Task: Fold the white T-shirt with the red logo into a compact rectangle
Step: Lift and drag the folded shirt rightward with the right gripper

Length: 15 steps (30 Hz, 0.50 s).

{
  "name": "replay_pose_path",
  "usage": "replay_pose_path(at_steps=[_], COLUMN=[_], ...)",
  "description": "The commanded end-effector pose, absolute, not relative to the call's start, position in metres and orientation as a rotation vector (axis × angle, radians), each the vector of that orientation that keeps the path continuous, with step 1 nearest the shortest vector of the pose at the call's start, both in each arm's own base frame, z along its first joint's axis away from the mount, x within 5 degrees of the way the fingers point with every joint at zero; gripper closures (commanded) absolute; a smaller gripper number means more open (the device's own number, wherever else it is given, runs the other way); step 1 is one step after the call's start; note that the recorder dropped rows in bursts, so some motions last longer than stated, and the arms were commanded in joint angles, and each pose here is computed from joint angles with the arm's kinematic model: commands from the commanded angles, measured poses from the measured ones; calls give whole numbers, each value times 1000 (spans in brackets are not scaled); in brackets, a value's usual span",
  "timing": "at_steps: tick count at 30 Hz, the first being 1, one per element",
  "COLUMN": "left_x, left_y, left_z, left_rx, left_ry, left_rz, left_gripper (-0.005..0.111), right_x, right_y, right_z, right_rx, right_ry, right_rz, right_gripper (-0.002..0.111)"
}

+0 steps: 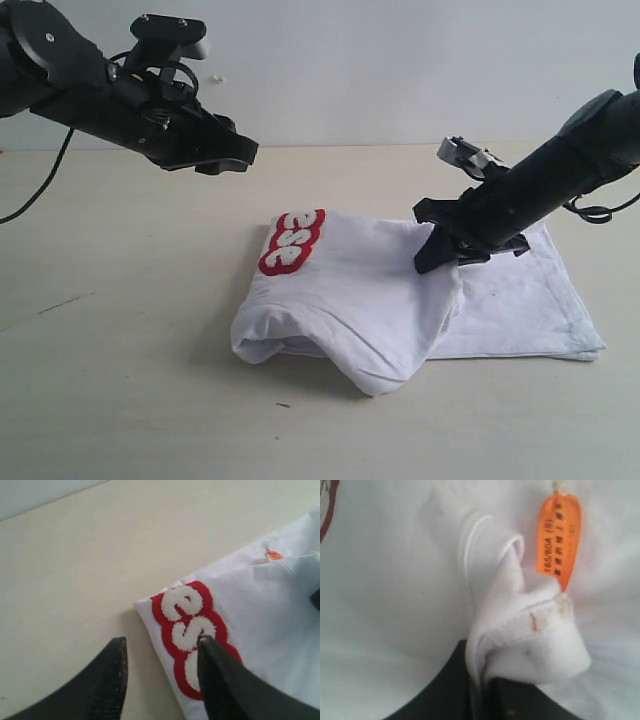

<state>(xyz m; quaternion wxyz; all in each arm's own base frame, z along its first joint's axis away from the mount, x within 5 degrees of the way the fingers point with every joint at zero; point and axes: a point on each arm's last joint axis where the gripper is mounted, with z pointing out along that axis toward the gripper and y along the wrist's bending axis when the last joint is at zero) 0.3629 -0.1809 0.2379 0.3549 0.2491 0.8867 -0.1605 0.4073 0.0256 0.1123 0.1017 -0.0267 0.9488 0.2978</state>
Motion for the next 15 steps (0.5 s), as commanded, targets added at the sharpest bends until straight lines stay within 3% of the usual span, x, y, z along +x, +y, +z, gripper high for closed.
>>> replay_pose_path(at_steps=[1,9,15], left_x=[361,362,362], left_y=[-180,-180,-180], left_z=[241,239,239], left_rx=[631,631,630], left_ry=[2275,2280,2282], left_rz=[-415,-413,-416], left_gripper=[62,62,62], right_x=[408,404,397], right_y=[26,25,7], right_z=[131,182,211], right_rx=[-182,-225,-186], right_ry=[2782,2677,2766], right_rz=[859,787,482], right_gripper=[108,108,108])
